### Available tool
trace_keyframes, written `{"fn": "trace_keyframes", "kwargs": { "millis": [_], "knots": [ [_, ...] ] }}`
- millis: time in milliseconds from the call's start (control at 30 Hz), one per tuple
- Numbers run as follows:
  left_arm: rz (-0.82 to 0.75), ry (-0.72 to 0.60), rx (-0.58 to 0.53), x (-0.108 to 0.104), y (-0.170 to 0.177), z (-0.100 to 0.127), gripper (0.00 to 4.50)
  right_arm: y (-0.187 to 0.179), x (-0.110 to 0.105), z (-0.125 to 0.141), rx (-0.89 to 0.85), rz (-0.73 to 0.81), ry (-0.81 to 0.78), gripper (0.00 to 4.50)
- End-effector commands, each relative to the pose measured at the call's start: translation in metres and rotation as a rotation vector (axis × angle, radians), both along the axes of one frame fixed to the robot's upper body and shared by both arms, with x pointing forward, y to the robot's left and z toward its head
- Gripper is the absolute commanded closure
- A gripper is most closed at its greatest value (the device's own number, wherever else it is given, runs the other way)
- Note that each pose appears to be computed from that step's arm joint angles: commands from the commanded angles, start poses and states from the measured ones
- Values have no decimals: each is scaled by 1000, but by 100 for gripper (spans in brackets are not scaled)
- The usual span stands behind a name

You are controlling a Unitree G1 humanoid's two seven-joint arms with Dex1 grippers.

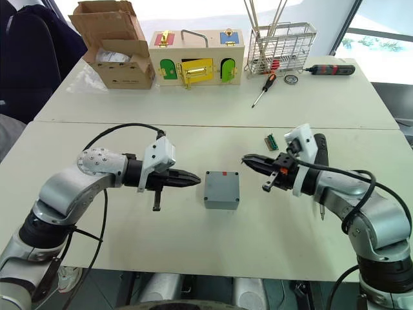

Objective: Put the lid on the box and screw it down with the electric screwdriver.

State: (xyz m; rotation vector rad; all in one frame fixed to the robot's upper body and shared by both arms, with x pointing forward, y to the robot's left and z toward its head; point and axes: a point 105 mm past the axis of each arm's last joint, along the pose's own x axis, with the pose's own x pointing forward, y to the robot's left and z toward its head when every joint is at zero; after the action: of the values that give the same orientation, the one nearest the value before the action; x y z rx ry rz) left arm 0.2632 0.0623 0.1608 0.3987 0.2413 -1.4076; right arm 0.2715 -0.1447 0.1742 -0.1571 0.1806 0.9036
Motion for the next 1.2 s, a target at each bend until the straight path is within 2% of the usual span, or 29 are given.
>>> {"fn": "trace_keyframes", "kwargs": {
  "millis": [33,1200],
  "knots": [
    [-35,-20,-7,-7,-2,6,450,7,-4,5,13,27,-15,441],
    [9,-35,-25,-2,-6,6,450,2,4,-17,-60,39,37,441]
  ]
}}
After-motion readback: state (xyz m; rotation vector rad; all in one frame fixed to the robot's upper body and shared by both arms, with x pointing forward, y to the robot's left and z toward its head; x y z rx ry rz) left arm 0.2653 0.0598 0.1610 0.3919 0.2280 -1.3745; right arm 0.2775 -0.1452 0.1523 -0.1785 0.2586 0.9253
